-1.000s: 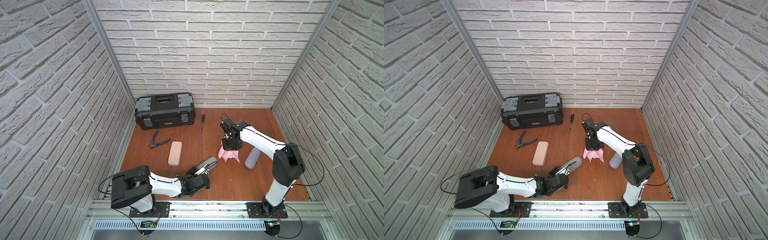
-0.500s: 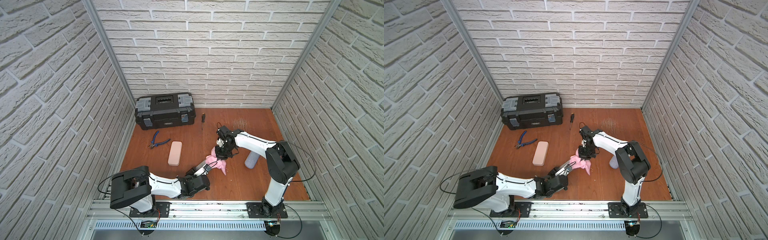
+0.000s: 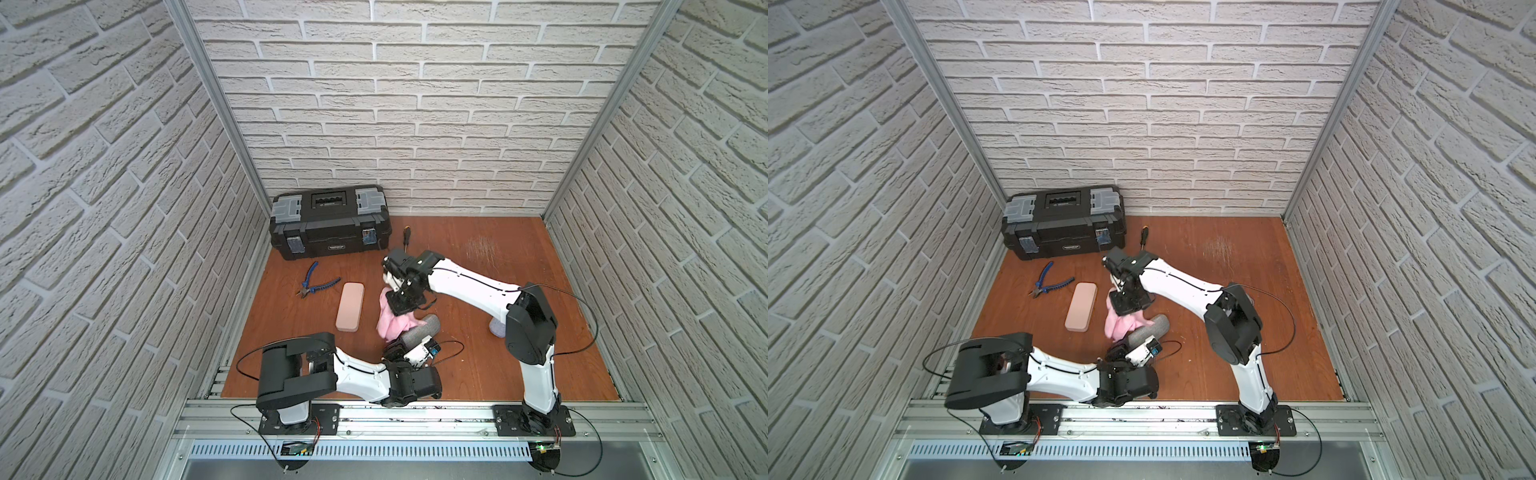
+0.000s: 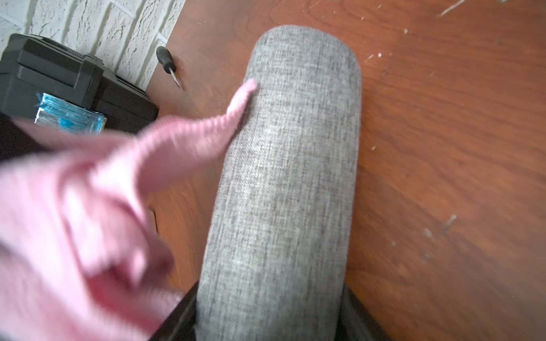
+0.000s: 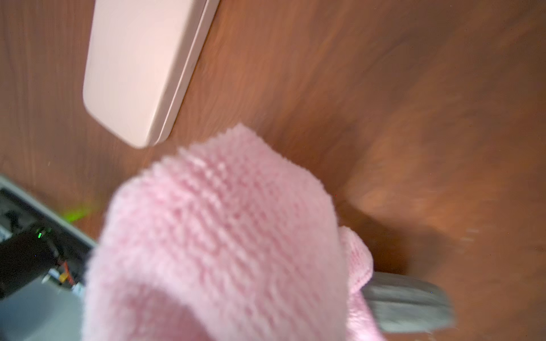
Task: Wipe the eyeglass case
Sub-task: Wipe the dirt from the eyeglass case.
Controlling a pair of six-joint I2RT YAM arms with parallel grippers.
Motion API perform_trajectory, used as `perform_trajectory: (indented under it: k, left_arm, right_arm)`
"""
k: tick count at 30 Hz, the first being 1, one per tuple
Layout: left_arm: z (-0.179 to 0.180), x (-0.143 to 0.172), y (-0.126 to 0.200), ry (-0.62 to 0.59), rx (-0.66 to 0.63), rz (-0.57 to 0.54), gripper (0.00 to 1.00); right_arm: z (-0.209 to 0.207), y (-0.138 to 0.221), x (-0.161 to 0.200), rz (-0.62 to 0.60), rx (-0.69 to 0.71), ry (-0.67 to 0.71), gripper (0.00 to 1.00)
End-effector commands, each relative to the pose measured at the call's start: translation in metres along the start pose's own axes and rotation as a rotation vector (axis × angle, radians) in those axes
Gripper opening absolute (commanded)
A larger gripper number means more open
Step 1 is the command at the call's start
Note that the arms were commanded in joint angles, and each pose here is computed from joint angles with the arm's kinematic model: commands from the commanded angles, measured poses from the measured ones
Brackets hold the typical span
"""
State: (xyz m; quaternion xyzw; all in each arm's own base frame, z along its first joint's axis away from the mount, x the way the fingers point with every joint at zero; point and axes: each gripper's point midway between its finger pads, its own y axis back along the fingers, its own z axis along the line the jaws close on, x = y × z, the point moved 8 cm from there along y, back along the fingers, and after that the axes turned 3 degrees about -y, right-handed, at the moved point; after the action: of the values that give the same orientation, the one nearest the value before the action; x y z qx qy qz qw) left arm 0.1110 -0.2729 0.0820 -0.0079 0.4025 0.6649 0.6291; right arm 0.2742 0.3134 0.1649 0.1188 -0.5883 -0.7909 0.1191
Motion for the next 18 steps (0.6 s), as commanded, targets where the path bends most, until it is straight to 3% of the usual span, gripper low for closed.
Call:
perform_trajectory:
  k: [1,5,9,11,14,16,18]
  left_arm:
    - [0.008,0.012,0.001,-0.036,-0.092,0.051,0.25]
    - [0.011,0.015,0.001,0.002,-0.089,0.047,0.23]
    - [0.013,0.018,0.003,0.007,-0.074,0.050,0.22]
    - [0.013,0.018,0.004,-0.003,-0.065,0.051,0.22]
    - [0.013,0.018,0.004,-0.006,-0.034,0.049,0.22]
    - [0.014,0.018,0.003,0.013,-0.016,0.049,0.22]
    - [0.015,0.018,0.003,0.049,0.031,0.037,0.21]
  right_arm:
    - [-0.017,0.001,0.007,0.078,-0.164,-0.105,0.02]
    - [-0.089,-0.016,0.017,0.108,-0.134,-0.267,0.02]
    - [-0.163,-0.011,0.013,0.103,0.249,-0.310,0.02]
    - [-0.163,0.016,0.000,0.007,0.335,-0.279,0.02]
    - [-0.131,0.055,-0.017,-0.131,0.309,-0.212,0.02]
    - [-0.100,0.059,-0.018,-0.121,0.281,-0.136,0.02]
    - [-0.067,0.046,-0.013,-0.068,0.152,-0.092,0.02]
